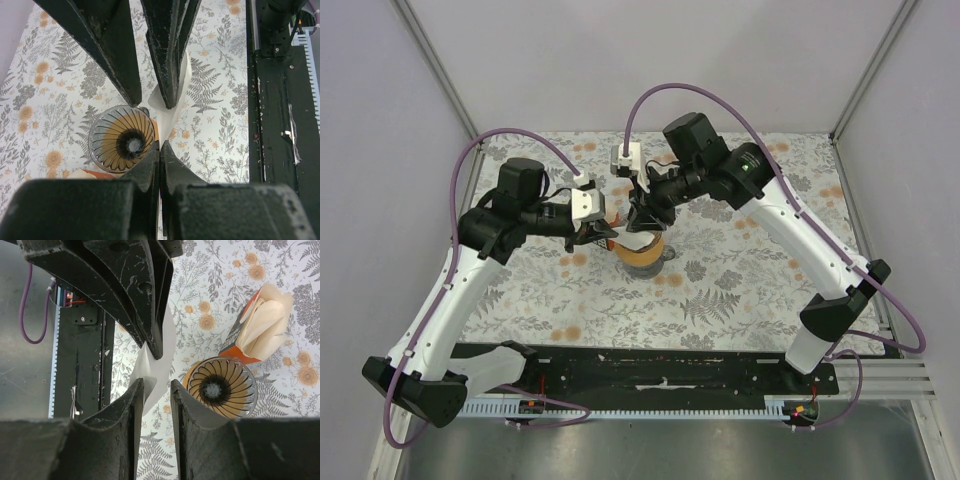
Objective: Place the coffee filter in the dripper
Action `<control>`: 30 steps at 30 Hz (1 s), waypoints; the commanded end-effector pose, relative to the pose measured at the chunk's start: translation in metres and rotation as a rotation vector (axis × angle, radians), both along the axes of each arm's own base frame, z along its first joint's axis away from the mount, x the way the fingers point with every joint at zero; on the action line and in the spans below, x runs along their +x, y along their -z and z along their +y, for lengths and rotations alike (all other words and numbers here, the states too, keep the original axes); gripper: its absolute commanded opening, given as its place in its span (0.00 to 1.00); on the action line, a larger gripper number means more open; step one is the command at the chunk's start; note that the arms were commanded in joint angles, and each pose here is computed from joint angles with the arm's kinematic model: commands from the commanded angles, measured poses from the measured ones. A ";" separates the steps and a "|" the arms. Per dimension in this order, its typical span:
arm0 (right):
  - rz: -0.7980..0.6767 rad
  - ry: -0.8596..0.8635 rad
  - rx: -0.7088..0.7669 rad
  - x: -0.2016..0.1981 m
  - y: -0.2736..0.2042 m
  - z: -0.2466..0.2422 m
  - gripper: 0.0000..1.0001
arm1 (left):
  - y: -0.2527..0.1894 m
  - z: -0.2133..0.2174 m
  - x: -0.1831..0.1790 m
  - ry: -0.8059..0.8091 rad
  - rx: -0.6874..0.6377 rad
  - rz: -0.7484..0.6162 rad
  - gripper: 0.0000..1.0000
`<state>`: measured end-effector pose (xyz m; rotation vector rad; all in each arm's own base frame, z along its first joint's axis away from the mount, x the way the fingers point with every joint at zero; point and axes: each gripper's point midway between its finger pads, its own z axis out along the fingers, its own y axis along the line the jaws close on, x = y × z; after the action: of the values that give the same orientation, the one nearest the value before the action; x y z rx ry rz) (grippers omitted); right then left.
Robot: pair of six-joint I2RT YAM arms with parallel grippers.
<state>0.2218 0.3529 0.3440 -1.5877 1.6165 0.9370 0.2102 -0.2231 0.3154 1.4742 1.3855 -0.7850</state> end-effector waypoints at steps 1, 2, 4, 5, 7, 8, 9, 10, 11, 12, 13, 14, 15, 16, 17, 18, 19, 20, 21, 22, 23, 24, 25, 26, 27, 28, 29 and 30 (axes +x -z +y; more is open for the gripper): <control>-0.007 0.012 0.004 -0.008 -0.007 -0.003 0.35 | -0.016 0.000 0.005 0.003 -0.003 -0.091 0.02; -0.006 0.011 0.004 -0.009 -0.007 -0.002 0.36 | -0.016 0.000 0.006 -0.001 -0.001 -0.095 0.02; -0.007 0.015 0.000 -0.009 -0.007 -0.002 0.37 | -0.016 0.001 0.007 -0.009 0.004 -0.097 0.02; -0.006 0.017 -0.002 -0.009 -0.006 -0.002 0.37 | -0.015 0.001 0.007 -0.010 0.006 -0.095 0.02; -0.006 0.022 -0.005 -0.009 -0.006 -0.003 0.37 | -0.015 0.001 0.007 -0.012 0.009 -0.096 0.02; -0.004 0.024 -0.005 -0.010 -0.006 -0.003 0.37 | -0.015 0.002 0.009 -0.019 0.011 -0.100 0.02; 0.000 0.023 -0.005 -0.011 -0.006 -0.002 0.37 | -0.015 0.003 0.009 -0.025 0.013 -0.106 0.02; 0.004 0.027 -0.002 -0.012 -0.007 -0.003 0.37 | -0.014 0.003 0.011 -0.031 0.018 -0.108 0.02; 0.009 0.031 -0.003 -0.011 -0.007 -0.002 0.37 | -0.015 0.003 0.012 -0.036 0.017 -0.113 0.02; 0.011 0.038 -0.007 -0.010 -0.006 -0.001 0.36 | -0.015 0.003 0.013 -0.037 0.018 -0.117 0.02; 0.012 0.049 -0.012 -0.009 -0.005 -0.001 0.33 | -0.015 0.002 0.013 -0.037 0.017 -0.113 0.02; 0.010 0.067 -0.020 -0.005 -0.003 -0.001 0.31 | -0.016 0.002 0.013 -0.044 0.013 -0.109 0.02; 0.013 0.075 -0.030 -0.004 0.000 -0.001 0.29 | -0.017 0.002 0.013 -0.043 0.010 -0.111 0.02; 0.013 0.081 -0.032 -0.002 0.000 0.000 0.27 | -0.017 0.002 0.015 -0.048 0.010 -0.109 0.02; 0.011 0.085 -0.033 -0.002 0.000 0.000 0.26 | -0.016 0.002 0.015 -0.052 0.010 -0.106 0.02; 0.017 0.087 -0.034 -0.002 0.000 0.000 0.25 | -0.017 0.002 0.017 -0.065 0.009 -0.103 0.02; 0.018 0.084 -0.031 -0.002 0.000 0.001 0.25 | -0.018 0.002 0.018 -0.074 0.005 -0.103 0.02; 0.025 0.081 -0.031 -0.004 0.000 0.001 0.24 | -0.018 0.002 0.019 -0.081 0.004 -0.101 0.02; 0.030 0.076 -0.032 -0.005 0.001 0.001 0.22 | -0.019 0.003 0.020 -0.090 0.003 -0.103 0.02; 0.035 0.072 -0.032 -0.005 0.002 0.001 0.20 | -0.020 0.002 0.022 -0.097 -0.001 -0.104 0.02; 0.044 0.064 -0.033 -0.008 0.003 0.001 0.17 | -0.022 0.002 0.023 -0.105 -0.006 -0.104 0.02; 0.050 0.062 -0.034 -0.009 0.004 0.002 0.14 | -0.022 0.002 0.025 -0.110 -0.008 -0.105 0.02; 0.053 0.063 -0.034 -0.009 0.004 0.002 0.11 | -0.022 0.002 0.026 -0.115 -0.008 -0.106 0.02; 0.056 0.062 -0.035 -0.009 0.004 0.002 0.07 | -0.024 0.002 0.027 -0.118 -0.010 -0.112 0.02; 0.057 0.060 -0.033 -0.009 0.003 0.002 0.03 | -0.023 0.003 0.027 -0.121 -0.008 -0.113 0.02; 0.060 0.058 -0.034 -0.010 0.004 0.003 0.00 | -0.023 0.002 0.027 -0.120 -0.008 -0.111 0.02; 0.064 0.060 -0.033 -0.010 0.003 0.002 0.00 | -0.023 0.003 0.028 -0.122 -0.008 -0.114 0.02; 0.063 0.061 -0.031 -0.010 0.002 0.002 0.00 | -0.024 0.003 0.028 -0.125 -0.010 -0.117 0.02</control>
<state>0.2192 0.3550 0.3357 -1.5389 1.7208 0.9092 0.2328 -0.2185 0.3178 1.4305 1.4158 -0.6500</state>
